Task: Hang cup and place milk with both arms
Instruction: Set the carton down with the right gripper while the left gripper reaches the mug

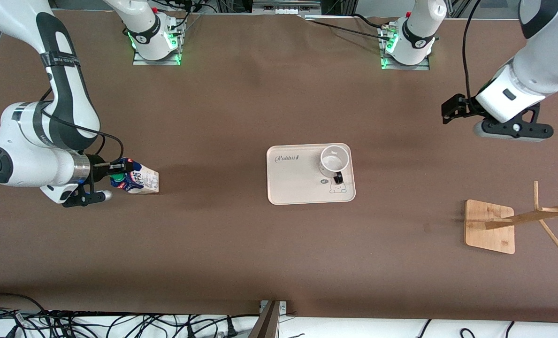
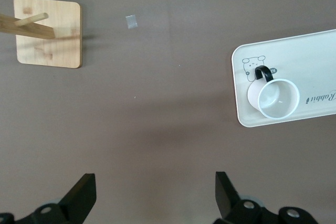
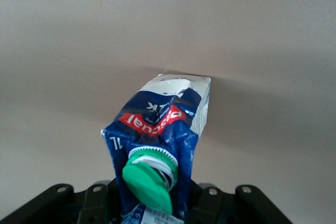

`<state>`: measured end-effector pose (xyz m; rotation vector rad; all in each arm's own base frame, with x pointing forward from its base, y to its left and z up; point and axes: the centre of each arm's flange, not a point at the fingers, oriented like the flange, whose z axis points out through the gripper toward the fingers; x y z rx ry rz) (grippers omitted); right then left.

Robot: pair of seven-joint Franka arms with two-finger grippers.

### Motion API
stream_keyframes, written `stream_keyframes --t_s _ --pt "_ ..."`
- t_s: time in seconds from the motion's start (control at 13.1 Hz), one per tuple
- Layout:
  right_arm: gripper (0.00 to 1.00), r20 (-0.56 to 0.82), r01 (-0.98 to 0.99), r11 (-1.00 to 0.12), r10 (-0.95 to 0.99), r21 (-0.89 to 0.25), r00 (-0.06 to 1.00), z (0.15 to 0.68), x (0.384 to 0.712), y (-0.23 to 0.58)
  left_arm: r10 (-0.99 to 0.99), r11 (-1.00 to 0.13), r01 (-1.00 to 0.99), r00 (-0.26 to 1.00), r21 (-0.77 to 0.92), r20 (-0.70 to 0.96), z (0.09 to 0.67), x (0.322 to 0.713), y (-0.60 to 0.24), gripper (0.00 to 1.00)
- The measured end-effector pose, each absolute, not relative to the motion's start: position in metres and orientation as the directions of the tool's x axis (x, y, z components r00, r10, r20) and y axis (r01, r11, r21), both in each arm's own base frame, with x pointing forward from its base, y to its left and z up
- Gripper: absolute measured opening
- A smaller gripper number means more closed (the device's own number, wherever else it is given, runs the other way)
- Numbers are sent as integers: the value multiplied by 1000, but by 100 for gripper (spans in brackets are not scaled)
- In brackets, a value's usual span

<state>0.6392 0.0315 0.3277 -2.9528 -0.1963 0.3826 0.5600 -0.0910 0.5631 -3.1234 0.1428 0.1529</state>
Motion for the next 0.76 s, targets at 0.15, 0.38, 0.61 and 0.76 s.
stream_keyframes --t_s 0.15,0.38,0.61,0.76 --pt "37 -241 103 -980 143 -171 960 321 635 30 -76 -997 -78 991 -9 -114 553 564 -99 100" --pt "56 -235 80 -979 124 -190 964 320 635 30 76 -997 73 989 -30 -124 544 564 -121 100" --pt "86 -215 62 -978 105 -197 971 326 638 24 216 -976 213 970 -35 -111 510 574 -170 100" --pt "100 -187 66 -978 104 -196 977 340 644 23 268 -963 267 958 -20 -107 473 584 -206 100"
